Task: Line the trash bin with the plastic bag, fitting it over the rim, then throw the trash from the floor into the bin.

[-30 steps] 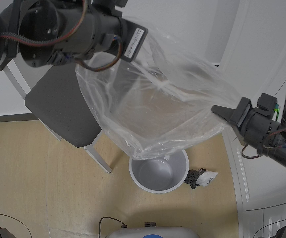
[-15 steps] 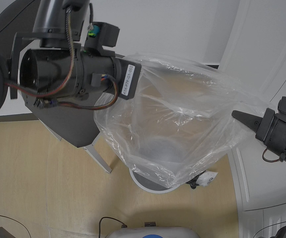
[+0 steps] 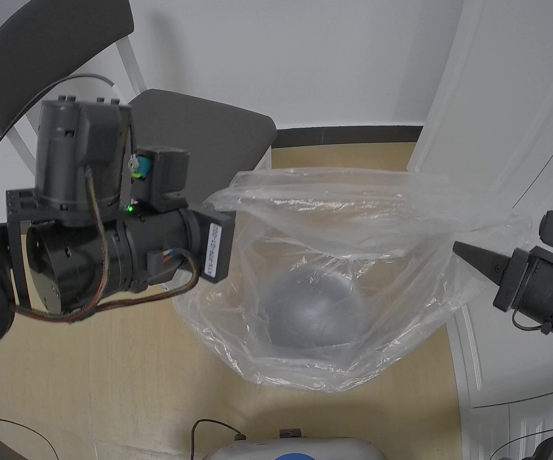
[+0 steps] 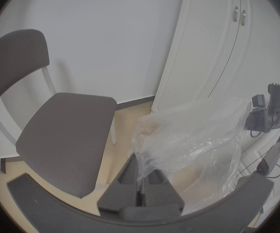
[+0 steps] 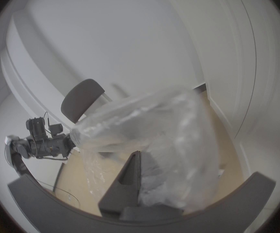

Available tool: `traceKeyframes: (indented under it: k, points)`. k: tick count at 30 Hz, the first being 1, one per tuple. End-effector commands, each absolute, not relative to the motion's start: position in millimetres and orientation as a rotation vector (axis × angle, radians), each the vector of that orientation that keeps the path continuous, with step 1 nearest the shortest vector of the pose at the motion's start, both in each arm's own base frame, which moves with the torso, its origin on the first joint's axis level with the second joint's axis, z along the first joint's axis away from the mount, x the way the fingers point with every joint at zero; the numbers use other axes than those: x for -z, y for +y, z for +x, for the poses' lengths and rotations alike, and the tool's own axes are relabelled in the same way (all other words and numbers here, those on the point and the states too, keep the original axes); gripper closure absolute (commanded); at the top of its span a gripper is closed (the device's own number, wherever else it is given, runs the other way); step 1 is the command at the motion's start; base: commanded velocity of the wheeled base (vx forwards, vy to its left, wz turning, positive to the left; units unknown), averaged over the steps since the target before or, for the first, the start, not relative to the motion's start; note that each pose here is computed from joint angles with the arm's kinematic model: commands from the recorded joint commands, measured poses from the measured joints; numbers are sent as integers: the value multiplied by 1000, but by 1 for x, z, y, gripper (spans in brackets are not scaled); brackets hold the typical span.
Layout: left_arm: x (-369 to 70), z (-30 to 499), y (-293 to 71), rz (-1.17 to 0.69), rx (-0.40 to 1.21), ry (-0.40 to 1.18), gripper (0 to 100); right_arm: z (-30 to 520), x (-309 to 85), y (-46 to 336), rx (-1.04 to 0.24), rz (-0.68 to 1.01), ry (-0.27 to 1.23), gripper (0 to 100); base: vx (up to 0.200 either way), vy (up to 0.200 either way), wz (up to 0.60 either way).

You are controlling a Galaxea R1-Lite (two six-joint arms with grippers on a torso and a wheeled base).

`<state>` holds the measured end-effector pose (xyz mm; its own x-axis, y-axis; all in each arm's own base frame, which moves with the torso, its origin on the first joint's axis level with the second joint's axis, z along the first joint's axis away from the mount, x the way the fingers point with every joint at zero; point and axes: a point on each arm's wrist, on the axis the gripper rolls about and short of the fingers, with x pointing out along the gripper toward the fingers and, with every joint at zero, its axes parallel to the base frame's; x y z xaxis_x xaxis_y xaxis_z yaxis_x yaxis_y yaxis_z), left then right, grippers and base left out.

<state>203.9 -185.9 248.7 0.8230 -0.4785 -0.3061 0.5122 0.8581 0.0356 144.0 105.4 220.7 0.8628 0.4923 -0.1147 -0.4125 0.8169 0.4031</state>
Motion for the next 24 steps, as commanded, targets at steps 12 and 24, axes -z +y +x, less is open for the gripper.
traceKeyframes:
  k: [12, 24]
  points:
    - [-217, 175, -158, 86, 499, 397, 100, 96, -200, 66, -483, -19, 309, 100, 0, 0, 0]
    - [-209, 170, -150, 33, 469, 436, 100, 91, -183, 56, -497, -158, 328, 100, 0, 0, 0]
